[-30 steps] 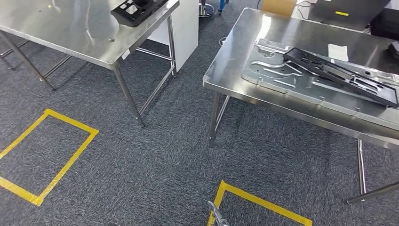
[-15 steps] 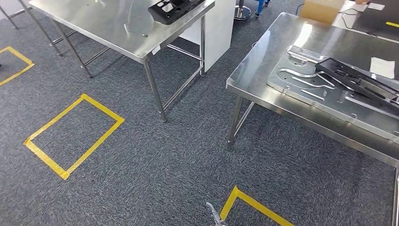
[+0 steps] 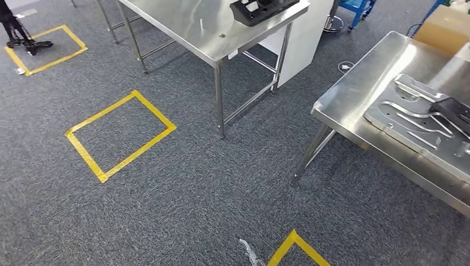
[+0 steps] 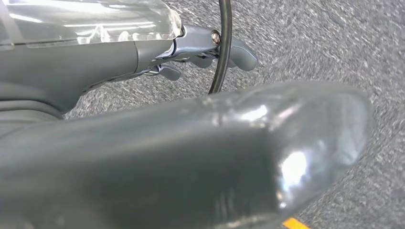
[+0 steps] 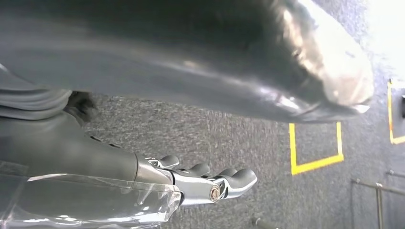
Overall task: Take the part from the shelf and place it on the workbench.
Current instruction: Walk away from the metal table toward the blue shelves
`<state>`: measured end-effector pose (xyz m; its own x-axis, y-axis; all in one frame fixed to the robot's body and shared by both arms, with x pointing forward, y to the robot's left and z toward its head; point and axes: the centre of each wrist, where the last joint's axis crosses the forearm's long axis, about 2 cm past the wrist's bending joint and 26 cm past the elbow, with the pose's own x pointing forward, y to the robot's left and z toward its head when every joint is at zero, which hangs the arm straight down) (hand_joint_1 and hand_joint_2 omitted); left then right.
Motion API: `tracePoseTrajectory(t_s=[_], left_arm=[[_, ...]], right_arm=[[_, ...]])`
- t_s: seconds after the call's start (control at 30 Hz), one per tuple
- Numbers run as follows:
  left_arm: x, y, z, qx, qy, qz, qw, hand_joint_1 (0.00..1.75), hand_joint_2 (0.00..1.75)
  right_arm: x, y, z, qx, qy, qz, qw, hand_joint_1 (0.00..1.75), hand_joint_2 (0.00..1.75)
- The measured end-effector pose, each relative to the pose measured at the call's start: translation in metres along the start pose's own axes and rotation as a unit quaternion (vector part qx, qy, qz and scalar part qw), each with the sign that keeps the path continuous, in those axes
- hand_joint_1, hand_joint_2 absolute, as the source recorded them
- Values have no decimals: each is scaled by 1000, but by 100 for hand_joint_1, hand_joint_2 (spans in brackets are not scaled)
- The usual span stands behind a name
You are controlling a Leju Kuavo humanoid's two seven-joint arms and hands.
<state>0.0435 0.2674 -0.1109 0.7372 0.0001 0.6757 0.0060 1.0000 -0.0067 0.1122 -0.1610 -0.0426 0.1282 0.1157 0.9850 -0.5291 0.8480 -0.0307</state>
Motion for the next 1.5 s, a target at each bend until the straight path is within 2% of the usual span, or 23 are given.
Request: tracePoseTrajectory(t_s=[1.5], left_arm=[[-2, -4, 2, -12, 26, -6, 1000, 0, 0]], right_arm=[[-6, 1, 3, -4, 18, -27, 999, 0, 0]])
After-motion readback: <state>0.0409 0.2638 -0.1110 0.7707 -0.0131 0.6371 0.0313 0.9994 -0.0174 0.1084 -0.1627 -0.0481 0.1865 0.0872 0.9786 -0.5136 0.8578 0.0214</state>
